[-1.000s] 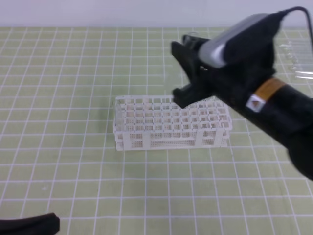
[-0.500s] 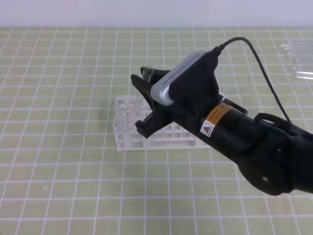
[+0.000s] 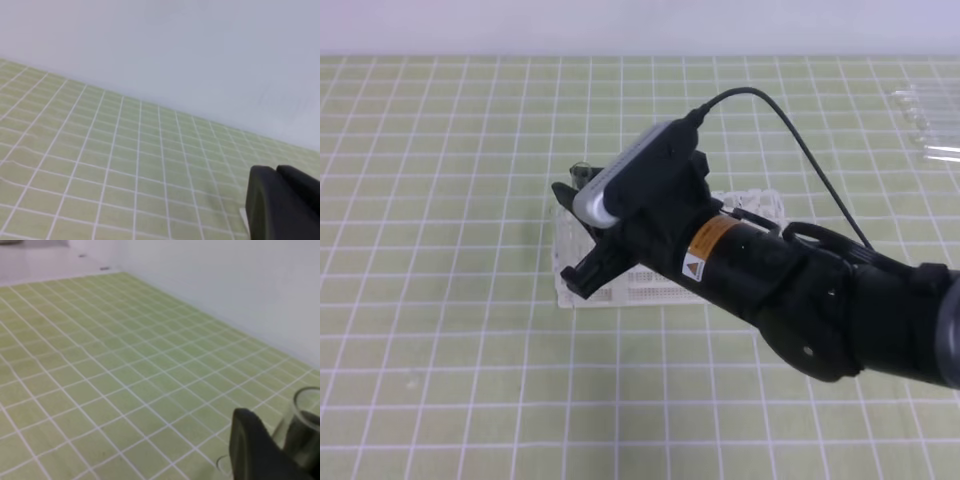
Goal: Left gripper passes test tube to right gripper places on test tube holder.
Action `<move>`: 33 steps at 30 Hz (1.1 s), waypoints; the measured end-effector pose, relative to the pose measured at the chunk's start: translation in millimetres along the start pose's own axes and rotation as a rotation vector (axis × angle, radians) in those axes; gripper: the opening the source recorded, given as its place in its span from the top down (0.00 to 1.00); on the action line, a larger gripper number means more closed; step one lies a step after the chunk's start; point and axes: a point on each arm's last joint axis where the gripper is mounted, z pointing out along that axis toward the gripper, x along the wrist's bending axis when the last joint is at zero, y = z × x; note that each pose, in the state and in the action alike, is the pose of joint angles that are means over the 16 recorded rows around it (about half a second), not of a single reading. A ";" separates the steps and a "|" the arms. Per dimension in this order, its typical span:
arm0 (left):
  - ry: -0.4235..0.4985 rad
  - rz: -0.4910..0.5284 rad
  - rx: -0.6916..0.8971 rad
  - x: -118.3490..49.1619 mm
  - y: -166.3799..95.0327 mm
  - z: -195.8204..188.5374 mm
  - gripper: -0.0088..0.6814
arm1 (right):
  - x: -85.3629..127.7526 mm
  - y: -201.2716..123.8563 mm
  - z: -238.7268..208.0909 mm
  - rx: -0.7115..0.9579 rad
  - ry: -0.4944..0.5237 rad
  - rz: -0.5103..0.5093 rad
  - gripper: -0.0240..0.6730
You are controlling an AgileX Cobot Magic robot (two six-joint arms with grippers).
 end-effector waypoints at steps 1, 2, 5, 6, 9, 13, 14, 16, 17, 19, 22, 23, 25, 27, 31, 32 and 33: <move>0.007 0.002 -0.008 1.6 -5.1 -0.1 0.99 | 0.2 -0.9 1.5 0.010 0.002 -0.005 0.82; 0.013 0.008 -0.014 3.2 -10.4 0.0 0.99 | 0.4 -1.8 2.9 0.019 0.003 -0.011 0.82; 0.024 0.023 -0.010 7.3 -25.7 0.8 0.99 | 0.7 -3.9 6.3 0.040 0.005 -0.028 0.82; 0.026 0.031 -0.005 8.3 -30.2 1.1 0.99 | 0.7 -4.5 7.3 0.045 0.006 -0.034 0.82; 0.026 0.053 0.018 10.3 -40.1 2.0 0.99 | 0.8 -6.0 9.2 0.059 0.008 -0.051 0.82; 0.019 0.083 0.058 10.9 -47.1 2.9 0.99 | 1.0 -8.6 11.1 0.072 0.011 -0.073 0.82; 0.015 0.089 0.070 10.7 -48.0 3.0 0.99 | 1.1 -9.3 11.4 0.075 0.012 -0.078 0.82; 0.005 0.099 0.087 10.1 -49.1 3.1 0.99 | 1.3 -10.7 12.1 0.077 0.013 -0.084 0.82; -0.001 0.103 0.094 9.7 -49.6 3.1 0.99 | 1.4 -11.4 12.5 0.078 0.013 -0.086 0.82; -0.012 0.107 0.105 8.9 -50.1 3.2 0.99 | 1.6 -12.8 13.3 0.080 0.014 -0.087 0.82; -0.030 0.107 0.117 7.8 -51.2 3.1 0.99 | 1.9 -15.1 14.5 0.083 0.015 -0.088 0.82; -0.036 0.106 0.121 7.5 -51.5 3.0 0.99 | 2.0 -15.9 15.0 0.083 0.016 -0.088 0.82; -0.046 0.104 0.127 6.9 -52.3 2.9 0.99 | 2.2 -17.4 15.8 0.084 0.016 -0.088 0.82; -0.053 0.102 0.137 6.5 -53.1 2.9 0.99 | 2.3 -18.3 16.4 0.084 0.017 -0.089 0.82; -0.056 0.092 0.154 6.5 -54.5 2.6 0.99 | 2.4 -19.4 17.7 0.084 0.017 -0.089 0.82; -0.053 0.087 0.159 6.8 -54.9 2.6 0.99 | 2.3 -19.5 18.0 0.085 0.017 -0.089 0.82; -0.048 0.082 0.162 7.2 -55.3 2.5 0.99 | 2.3 -19.6 18.2 0.085 0.017 -0.089 0.82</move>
